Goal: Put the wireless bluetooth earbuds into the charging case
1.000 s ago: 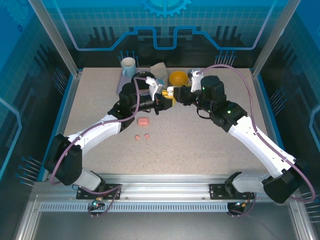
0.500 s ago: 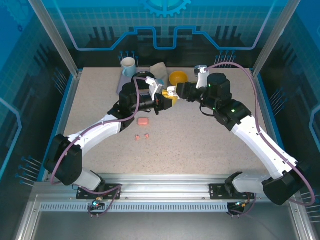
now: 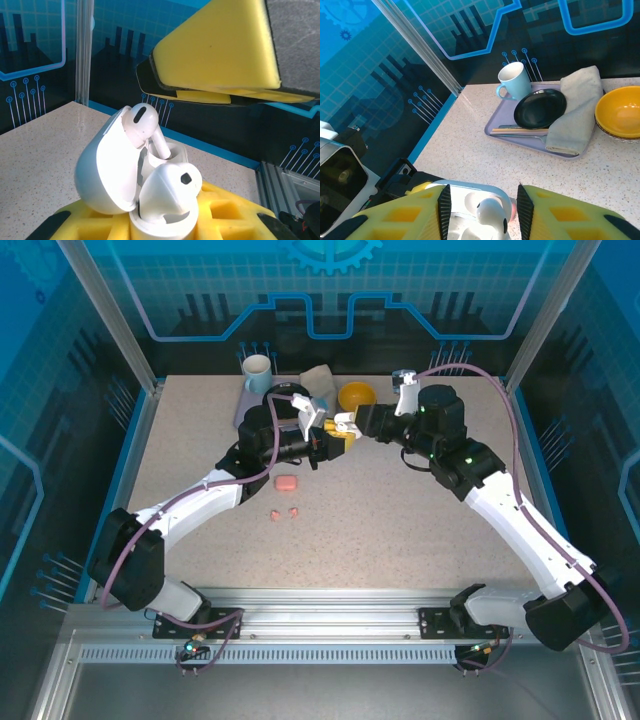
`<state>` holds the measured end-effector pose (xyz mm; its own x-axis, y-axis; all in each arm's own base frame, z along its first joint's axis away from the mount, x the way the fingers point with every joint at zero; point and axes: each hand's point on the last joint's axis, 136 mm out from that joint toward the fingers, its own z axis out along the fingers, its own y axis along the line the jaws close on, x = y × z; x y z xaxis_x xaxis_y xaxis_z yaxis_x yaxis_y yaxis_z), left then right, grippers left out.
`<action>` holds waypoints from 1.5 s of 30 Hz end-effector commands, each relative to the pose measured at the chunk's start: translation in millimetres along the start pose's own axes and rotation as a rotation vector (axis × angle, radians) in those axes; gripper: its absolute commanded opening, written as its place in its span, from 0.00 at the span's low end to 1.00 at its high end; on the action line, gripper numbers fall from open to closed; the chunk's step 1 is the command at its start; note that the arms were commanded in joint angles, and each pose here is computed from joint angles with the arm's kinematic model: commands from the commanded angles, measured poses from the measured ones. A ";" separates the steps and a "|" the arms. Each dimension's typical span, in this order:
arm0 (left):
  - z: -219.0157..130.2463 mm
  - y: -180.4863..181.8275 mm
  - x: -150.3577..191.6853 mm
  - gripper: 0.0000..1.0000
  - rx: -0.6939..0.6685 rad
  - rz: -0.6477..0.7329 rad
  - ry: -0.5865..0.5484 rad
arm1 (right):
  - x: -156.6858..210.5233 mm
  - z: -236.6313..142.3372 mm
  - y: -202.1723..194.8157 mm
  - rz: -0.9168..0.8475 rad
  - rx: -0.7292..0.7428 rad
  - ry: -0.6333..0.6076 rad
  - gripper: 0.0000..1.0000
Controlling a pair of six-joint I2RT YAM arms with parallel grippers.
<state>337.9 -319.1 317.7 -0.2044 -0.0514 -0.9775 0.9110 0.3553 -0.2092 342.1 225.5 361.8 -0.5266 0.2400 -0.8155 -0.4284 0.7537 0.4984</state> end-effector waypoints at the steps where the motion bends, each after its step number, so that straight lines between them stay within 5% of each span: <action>1: 3.0 -7.5 -3.8 0.00 0.034 0.019 -0.014 | -12.2 3.4 9.6 0.013 -0.056 -0.024 0.41; 19: 5.4 -5.9 -4.1 0.00 0.035 0.030 -0.011 | 0.8 -7.4 30.7 0.055 -0.181 0.034 0.37; 27: 4.8 -8.1 -3.8 0.00 0.047 0.046 -0.007 | -10.4 -27.5 21.7 0.034 -0.116 -0.032 0.39; 45: 3.1 -17.8 -7.7 0.00 0.089 0.070 -0.014 | -2.6 5.1 9.5 0.032 -0.100 0.037 0.41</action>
<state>334.5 -322.8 311.6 -0.1985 -0.0306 -0.9796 0.9247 0.3253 -0.1975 339.6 236.8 352.2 -0.5927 0.2370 -0.7697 -0.4560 0.6891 0.5633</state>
